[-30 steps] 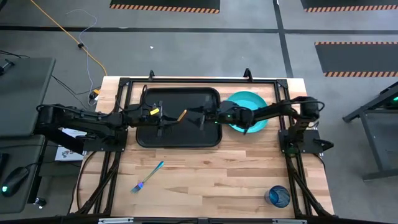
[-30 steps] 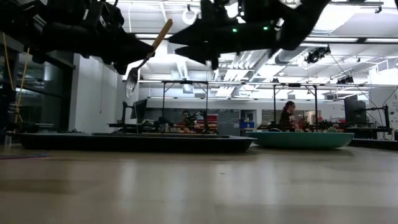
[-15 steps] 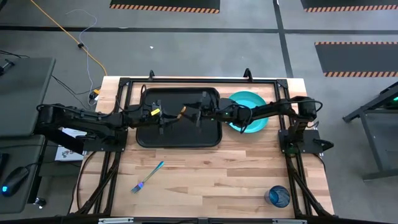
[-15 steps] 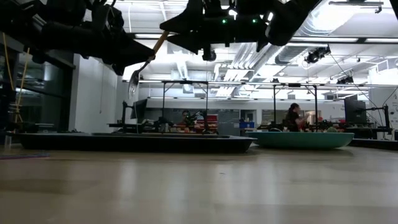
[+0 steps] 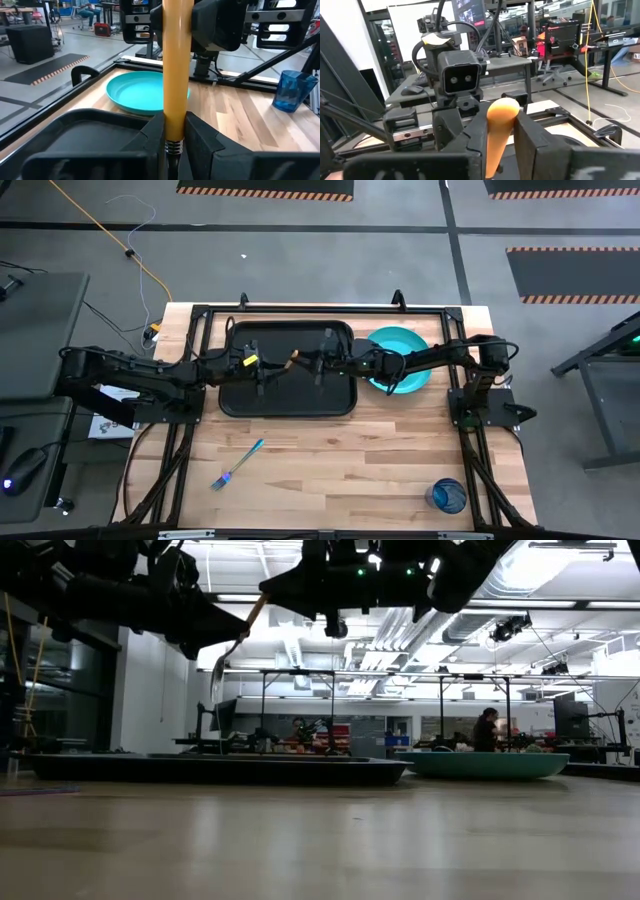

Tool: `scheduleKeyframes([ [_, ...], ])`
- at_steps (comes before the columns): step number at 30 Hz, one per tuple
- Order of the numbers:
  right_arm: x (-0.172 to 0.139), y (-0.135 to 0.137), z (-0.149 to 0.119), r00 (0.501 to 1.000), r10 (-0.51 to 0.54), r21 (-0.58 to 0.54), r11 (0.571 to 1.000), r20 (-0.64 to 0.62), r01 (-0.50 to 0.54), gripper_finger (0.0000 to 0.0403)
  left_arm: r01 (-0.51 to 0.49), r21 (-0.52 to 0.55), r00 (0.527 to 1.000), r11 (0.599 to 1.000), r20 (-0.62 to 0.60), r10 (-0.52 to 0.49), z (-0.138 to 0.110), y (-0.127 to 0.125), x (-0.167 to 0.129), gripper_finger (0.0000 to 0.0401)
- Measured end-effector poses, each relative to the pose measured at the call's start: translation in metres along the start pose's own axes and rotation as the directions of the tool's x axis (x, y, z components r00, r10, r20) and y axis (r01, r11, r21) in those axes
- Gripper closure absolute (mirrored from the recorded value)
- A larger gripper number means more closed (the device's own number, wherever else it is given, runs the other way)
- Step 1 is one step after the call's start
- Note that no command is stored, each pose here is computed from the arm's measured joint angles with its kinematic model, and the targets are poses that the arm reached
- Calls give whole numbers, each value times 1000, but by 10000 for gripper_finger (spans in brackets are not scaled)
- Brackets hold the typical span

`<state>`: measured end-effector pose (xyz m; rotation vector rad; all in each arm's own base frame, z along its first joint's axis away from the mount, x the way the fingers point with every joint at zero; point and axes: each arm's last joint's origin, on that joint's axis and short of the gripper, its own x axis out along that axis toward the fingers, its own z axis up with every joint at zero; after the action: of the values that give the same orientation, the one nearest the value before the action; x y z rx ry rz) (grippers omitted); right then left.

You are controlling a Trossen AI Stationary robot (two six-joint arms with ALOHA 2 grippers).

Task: Pick and place plate/cup/fork/spoon on tray
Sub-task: Put the yellow spoon on the black serving tray

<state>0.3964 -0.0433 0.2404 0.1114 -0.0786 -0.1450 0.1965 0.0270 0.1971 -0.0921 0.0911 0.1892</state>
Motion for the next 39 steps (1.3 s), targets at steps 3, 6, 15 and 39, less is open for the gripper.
scheduleKeyframes([
  [3, 0, -2, -1, 1000, -3, 8, 1000, -5, 3, 361, -1, 11, 1000, 1000, -8, 1, -1, 0, 0, 345],
  [6, 0, -3, -1, 1000, -22, 0, 1000, -7, 22, 368, 21, 12, 1000, 1000, -16, -21, -1, -1, 0, 334],
  [15, -1, -9, -2, 998, -45, 6, 999, -37, 45, 398, 32, 27, 999, 999, -25, -32, -1, -1, -2, 284],
  [39, 10, -23, -6, 676, -154, -99, 988, -721, 120, 306, 21, 42, 999, 999, -39, -20, 3, 0, -12, 245],
])
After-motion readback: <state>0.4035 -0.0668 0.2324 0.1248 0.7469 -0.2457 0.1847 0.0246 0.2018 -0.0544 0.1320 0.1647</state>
